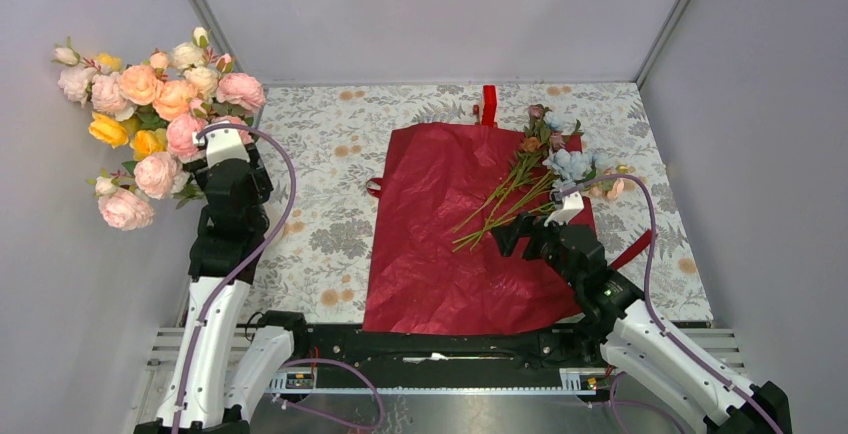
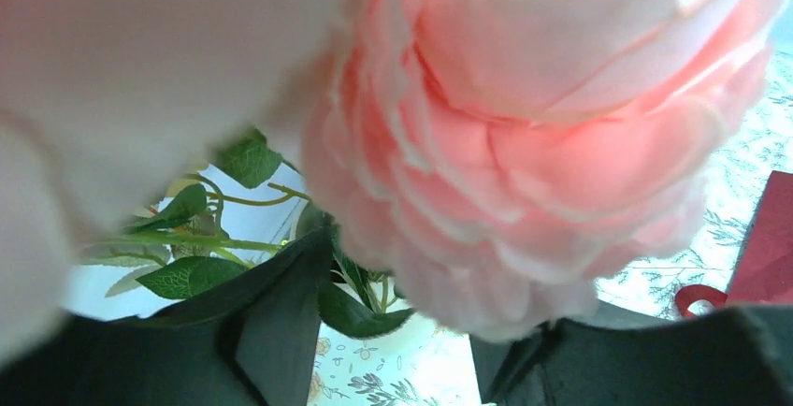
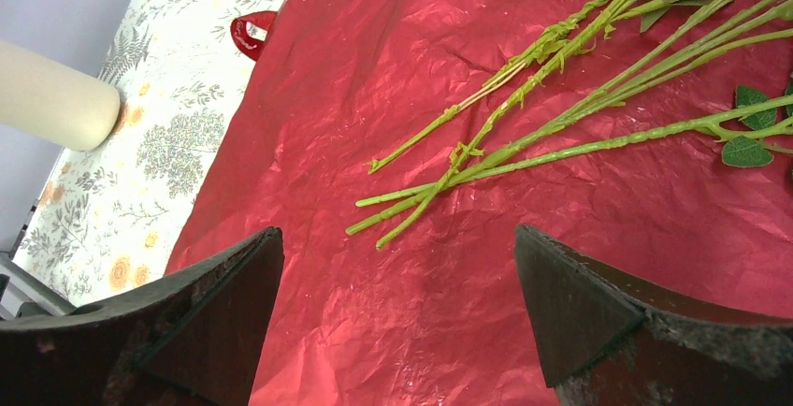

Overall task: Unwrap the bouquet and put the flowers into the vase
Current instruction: Insert the fake flower into the vase.

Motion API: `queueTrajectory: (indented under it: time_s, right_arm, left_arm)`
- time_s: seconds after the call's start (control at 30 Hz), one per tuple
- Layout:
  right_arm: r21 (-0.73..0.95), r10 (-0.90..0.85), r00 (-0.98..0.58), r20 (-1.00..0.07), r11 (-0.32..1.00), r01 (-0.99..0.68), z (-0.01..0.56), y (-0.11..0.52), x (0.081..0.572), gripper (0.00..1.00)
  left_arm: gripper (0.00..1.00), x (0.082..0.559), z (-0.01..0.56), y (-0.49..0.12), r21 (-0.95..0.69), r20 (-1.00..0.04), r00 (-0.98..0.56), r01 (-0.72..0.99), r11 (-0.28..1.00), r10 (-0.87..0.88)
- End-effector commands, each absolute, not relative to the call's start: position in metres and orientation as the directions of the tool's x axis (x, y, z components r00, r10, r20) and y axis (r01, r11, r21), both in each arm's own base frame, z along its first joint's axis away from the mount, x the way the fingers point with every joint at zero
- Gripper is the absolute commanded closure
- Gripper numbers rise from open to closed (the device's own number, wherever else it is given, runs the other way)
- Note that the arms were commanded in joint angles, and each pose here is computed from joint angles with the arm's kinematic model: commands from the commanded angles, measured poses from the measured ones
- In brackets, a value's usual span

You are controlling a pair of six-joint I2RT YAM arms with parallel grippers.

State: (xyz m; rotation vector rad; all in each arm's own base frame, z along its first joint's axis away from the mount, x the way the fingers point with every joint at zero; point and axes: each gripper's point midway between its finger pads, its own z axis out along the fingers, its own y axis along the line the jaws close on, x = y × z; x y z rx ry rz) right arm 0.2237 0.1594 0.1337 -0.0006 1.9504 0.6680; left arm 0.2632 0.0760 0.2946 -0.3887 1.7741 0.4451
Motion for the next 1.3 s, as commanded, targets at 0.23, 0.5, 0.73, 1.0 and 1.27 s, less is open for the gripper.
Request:
queueTrajectory:
  time_s: [0.23, 0.5, 0.73, 1.0, 1.27]
  right_arm:
    - [0.469, 0.319, -0.436, -0.842, 0.831, -0.298, 0.150, 0.162, 0.230, 0.00]
    - [0.460, 0.310, -0.432, -0.847, 0.835, -0.301, 0.158, 0.161, 0.229, 0.00]
    - [0.424, 0.295, -0.426, -0.855, 0.871, -0.249, 0.176, 0.143, 0.224, 0.00]
    - [0.393, 0.295, -0.429, -0.854, 0.906, -0.160, 0.203, 0.120, 0.216, 0.01]
    - [0.394, 0.330, -0.421, -0.845, 0.916, -0.073, 0.209, 0.107, 0.217, 0.04]
  left_arm:
    - [0.01, 0.244, 0.317, 0.070, -0.007, -0.980, -0.174, -0.472, 0.882, -0.101]
    - [0.01, 0.217, 0.311, 0.054, -0.058, -0.967, -0.206, -0.398, 0.916, -0.151]
    - [0.01, 0.194, 0.310, 0.027, -0.145, -0.941, -0.258, -0.275, 0.950, -0.218]
    - [0.01, 0.176, 0.295, 0.013, -0.132, -0.905, -0.376, -0.202, 0.970, -0.201]
    - [0.01, 0.172, 0.296, -0.036, -0.235, -0.867, -0.461, 0.043, 0.971, -0.189]
